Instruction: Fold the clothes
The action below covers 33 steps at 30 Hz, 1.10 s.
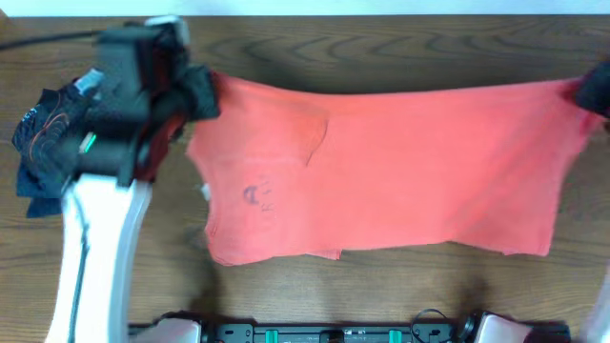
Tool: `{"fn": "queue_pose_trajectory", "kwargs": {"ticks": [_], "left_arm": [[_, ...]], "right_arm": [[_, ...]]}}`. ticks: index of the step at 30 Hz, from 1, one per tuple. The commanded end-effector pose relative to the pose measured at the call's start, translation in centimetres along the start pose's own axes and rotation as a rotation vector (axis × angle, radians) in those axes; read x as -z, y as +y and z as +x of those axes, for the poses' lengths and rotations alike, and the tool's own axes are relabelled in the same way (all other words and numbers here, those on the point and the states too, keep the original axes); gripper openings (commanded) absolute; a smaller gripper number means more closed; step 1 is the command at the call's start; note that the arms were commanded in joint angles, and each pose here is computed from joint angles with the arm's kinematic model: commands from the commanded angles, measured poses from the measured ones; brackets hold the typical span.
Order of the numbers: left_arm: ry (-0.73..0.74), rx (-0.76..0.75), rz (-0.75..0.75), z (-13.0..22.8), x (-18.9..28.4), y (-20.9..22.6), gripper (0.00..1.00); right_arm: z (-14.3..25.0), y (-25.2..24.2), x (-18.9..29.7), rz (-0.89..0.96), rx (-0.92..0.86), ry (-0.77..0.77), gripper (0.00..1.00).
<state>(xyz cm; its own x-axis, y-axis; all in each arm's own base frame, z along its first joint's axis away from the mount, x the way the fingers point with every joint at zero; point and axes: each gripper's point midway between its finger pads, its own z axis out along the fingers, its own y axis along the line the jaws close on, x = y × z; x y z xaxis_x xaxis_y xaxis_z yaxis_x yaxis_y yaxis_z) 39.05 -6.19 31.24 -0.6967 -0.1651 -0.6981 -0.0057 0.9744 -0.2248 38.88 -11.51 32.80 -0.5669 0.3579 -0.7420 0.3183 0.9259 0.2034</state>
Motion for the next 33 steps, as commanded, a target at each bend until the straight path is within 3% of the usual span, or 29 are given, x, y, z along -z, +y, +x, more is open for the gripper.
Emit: {"fn": "queue_pose_trajectory", "kwargs": {"ticks": [1,4,8,11,14,19,22,25,33], "left_arm": [[0.047,-0.053,-0.039,0.0,-5.4,0.9,0.06],[0.012,-0.080,-0.033,-1.5,-9.8,0.9,0.06],[-0.213,-0.116,-0.003,-7.9,-11.9,0.3,0.06],[-0.452,-0.089,0.023,-14.3,-9.2,0.1,0.06],[-0.678,-0.010,0.059,-20.8,-3.3,0.1,0.06],[-0.822,-0.040,0.162,-25.4,4.1,-1.3,0.06],[-0.776,-0.035,0.156,-24.7,4.3,-0.9,0.06],[-0.601,-0.022,0.167,-21.4,2.4,-0.5,0.06],[0.109,0.100,0.047,-4.8,-2.5,2.6,0.06]], "right_arm": [[0.6,1.7,-5.0,-0.046,0.057,0.052,0.01],[-0.3,2.8,-9.6,-0.076,0.076,0.019,0.01],[-4.5,4.9,-12.4,-0.157,0.075,-0.160,0.01],[-9.7,6.0,-10.5,-0.208,0.023,-0.372,0.01],[-15.4,6.3,-6.3,-0.240,-0.008,-0.555,0.01],[-19.2,5.7,-1.5,-0.190,0.010,-0.638,0.01],[-18.1,4.7,-1.8,-0.113,0.042,-0.570,0.01],[-15.3,1.6,-3.3,0.058,0.020,-0.443,0.01],[-4.9,-4.7,-5.8,0.372,0.074,-0.010,0.01]]}}
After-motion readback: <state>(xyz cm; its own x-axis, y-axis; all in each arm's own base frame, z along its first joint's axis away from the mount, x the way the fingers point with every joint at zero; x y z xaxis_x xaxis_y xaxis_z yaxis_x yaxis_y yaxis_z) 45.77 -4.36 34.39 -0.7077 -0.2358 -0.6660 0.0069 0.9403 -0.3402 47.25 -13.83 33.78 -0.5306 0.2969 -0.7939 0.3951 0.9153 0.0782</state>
